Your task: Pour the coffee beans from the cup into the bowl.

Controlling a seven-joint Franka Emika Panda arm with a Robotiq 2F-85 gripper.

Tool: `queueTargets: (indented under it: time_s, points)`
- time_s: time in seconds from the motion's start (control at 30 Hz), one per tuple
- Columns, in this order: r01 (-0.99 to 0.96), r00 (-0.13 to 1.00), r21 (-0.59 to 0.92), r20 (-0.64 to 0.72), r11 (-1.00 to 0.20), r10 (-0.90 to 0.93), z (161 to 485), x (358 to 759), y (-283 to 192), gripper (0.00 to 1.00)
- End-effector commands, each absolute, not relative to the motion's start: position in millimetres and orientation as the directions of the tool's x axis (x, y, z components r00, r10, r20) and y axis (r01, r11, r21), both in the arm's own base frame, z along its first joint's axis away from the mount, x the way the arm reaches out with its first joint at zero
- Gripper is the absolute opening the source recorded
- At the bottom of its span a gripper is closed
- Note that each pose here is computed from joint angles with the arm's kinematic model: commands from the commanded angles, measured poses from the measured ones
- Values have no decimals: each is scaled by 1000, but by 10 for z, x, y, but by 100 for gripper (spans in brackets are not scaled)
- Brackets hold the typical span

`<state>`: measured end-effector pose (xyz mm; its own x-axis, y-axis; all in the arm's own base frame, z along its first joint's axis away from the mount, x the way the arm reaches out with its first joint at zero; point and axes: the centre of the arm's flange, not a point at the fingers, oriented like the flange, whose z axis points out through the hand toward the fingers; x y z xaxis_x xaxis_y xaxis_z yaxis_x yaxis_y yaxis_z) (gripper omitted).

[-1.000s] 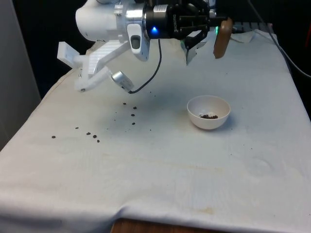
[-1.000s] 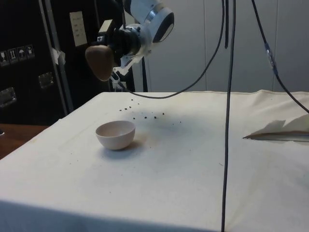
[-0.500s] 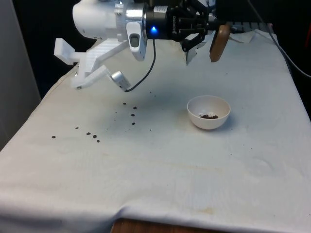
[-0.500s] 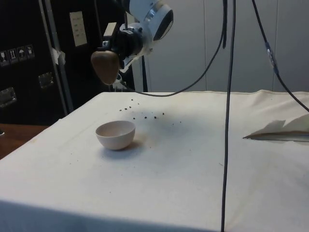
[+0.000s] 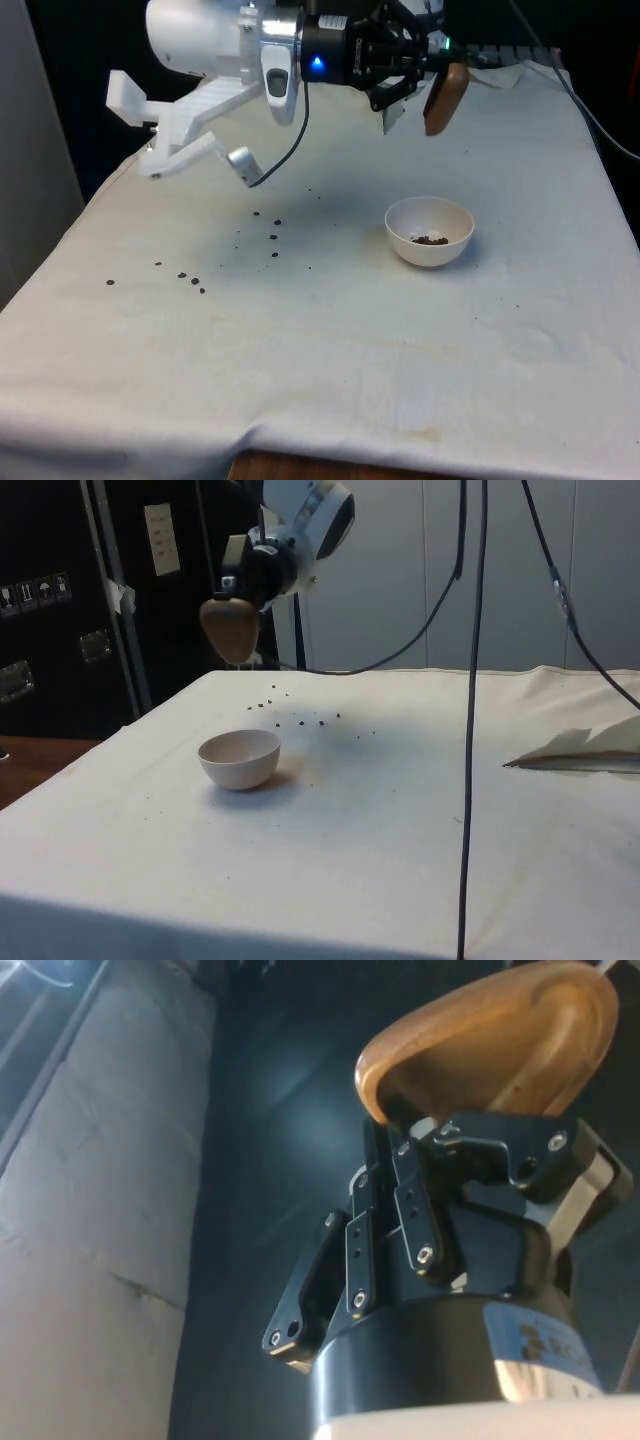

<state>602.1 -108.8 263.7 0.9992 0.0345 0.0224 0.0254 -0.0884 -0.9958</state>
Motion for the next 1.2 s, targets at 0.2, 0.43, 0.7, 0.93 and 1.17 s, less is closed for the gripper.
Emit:
queueTargets:
  time_s: [0.2,0.43,0.7,0.93,1.17]
  points:
    - [37,998,-988,27,-150,64,2621,6025,-1104,0]
    - [55,995,-980,39,-189,87,2615,6024,-1119,0]
    - [71,993,-970,46,-233,113,2598,6022,-1135,0]
    - [91,989,-959,56,-270,135,2585,6028,-1149,0]
    - [108,986,-953,67,-284,150,2558,6027,-1165,0]
